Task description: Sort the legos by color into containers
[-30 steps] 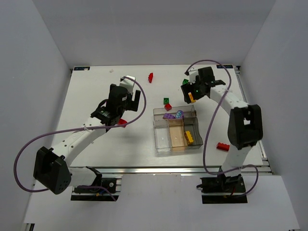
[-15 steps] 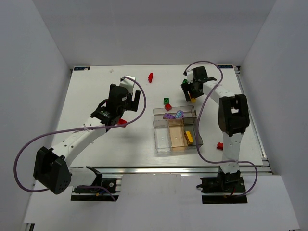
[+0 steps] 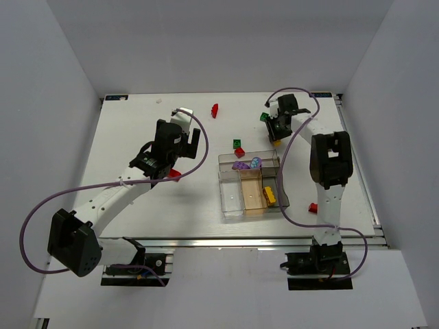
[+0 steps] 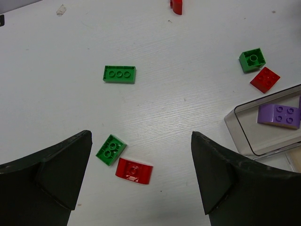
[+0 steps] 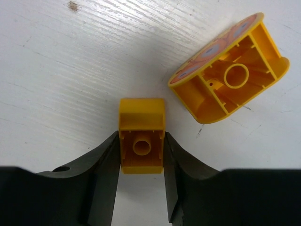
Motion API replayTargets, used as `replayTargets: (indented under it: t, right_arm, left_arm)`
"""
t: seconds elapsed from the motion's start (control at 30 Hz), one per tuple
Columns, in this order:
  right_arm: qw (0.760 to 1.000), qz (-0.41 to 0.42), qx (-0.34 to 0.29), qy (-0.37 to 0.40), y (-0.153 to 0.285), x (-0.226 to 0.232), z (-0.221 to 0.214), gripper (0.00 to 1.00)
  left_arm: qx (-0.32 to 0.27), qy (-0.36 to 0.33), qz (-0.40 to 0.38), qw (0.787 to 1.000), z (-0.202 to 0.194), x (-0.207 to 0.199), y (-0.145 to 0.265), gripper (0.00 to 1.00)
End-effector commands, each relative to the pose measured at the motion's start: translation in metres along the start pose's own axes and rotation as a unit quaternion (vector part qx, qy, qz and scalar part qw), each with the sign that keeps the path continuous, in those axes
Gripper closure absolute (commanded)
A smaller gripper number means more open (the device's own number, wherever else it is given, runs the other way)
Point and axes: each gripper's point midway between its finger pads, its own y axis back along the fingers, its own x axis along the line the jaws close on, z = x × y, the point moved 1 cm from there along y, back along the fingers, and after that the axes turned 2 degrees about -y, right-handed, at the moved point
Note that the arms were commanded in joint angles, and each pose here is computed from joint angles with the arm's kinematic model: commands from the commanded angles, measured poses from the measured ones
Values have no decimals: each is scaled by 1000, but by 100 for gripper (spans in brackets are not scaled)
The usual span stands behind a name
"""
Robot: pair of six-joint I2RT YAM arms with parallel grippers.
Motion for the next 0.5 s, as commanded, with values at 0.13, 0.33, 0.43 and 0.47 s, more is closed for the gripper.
replayTargets:
  t: [0.13, 0.33, 0.43, 0.47]
  right_arm:
    - [996, 65, -61, 25, 49, 10, 25, 100]
    - [950, 177, -208, 149, 140, 56, 31, 100]
    - [933, 208, -226, 186, 157, 76, 9, 100]
    - [927, 213, -236, 200, 160, 80, 5, 100]
  left_arm:
    - [-15, 4, 3, 1000, 11, 3, 7, 4]
    - [-14, 4, -6, 1000, 11, 0, 7, 4]
    - [-17, 7, -9, 1000, 13, 0, 8, 4]
    - [-19, 7, -10, 1000, 14, 0, 9, 4]
